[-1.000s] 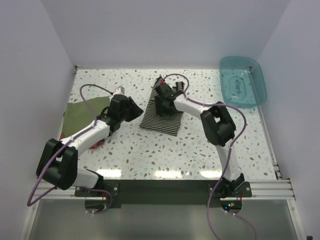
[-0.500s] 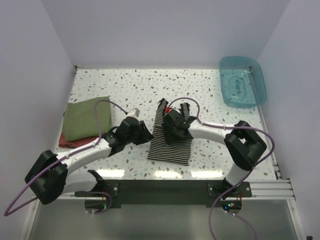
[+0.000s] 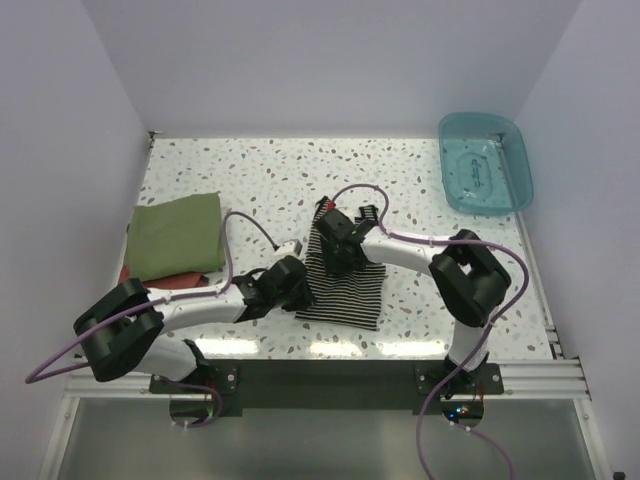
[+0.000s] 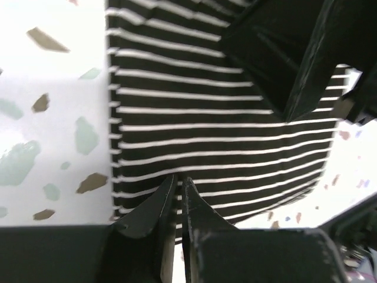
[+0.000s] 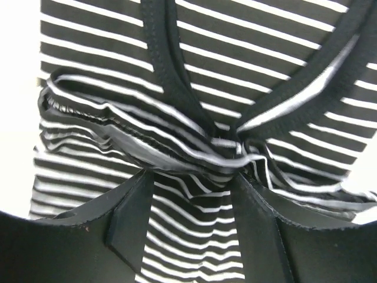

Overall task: Fold and stack the tank tops
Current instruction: Fold the tank top

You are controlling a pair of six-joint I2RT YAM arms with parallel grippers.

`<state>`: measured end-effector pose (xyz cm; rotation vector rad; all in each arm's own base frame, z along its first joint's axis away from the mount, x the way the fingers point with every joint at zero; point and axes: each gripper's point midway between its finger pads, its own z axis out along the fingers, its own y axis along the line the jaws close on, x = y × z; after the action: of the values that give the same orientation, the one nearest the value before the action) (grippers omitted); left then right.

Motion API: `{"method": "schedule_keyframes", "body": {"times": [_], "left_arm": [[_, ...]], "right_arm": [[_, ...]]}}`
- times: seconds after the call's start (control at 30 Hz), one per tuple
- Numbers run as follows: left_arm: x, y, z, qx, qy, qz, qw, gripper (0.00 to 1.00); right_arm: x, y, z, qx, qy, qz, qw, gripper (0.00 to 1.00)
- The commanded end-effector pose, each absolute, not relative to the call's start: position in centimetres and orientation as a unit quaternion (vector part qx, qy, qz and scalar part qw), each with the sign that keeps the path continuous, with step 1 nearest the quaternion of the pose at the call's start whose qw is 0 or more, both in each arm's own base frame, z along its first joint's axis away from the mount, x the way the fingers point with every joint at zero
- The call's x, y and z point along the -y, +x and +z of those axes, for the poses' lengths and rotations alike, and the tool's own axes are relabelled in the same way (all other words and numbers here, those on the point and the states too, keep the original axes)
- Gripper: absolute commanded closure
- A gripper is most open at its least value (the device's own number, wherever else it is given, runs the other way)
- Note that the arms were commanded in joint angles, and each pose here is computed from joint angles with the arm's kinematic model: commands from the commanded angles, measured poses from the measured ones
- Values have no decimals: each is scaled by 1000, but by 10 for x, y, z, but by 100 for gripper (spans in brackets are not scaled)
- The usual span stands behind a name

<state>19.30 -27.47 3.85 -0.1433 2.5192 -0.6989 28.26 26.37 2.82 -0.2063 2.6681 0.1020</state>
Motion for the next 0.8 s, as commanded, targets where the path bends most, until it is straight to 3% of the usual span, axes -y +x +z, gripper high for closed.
{"method": "schedule_keyframes", "body": {"times": [0.0, 0.23, 0.43, 0.57, 0.67, 0.77], "left_arm": [[257, 191, 21, -938, -84, -208, 264, 89], [238, 169, -3, -951, -93, -169, 242, 95], [229, 162, -6, -952, -95, -164, 241, 95], [226, 160, -7, -952, -93, -163, 240, 95], [233, 164, 5, -947, -87, -182, 251, 91], [243, 174, 30, -934, -73, -211, 280, 77]], "right_arm": [[-267, 295, 25, -969, -88, 21, 231, 43], [-263, 297, 16, -969, -116, -1, 219, 41], [-251, 322, 60, -962, -82, 46, 258, 34], [-240, 353, 88, -957, -50, 79, 274, 34], [-232, 356, 101, -957, -45, 63, 278, 34], [-222, 342, 113, -956, -26, 70, 283, 34]]}}
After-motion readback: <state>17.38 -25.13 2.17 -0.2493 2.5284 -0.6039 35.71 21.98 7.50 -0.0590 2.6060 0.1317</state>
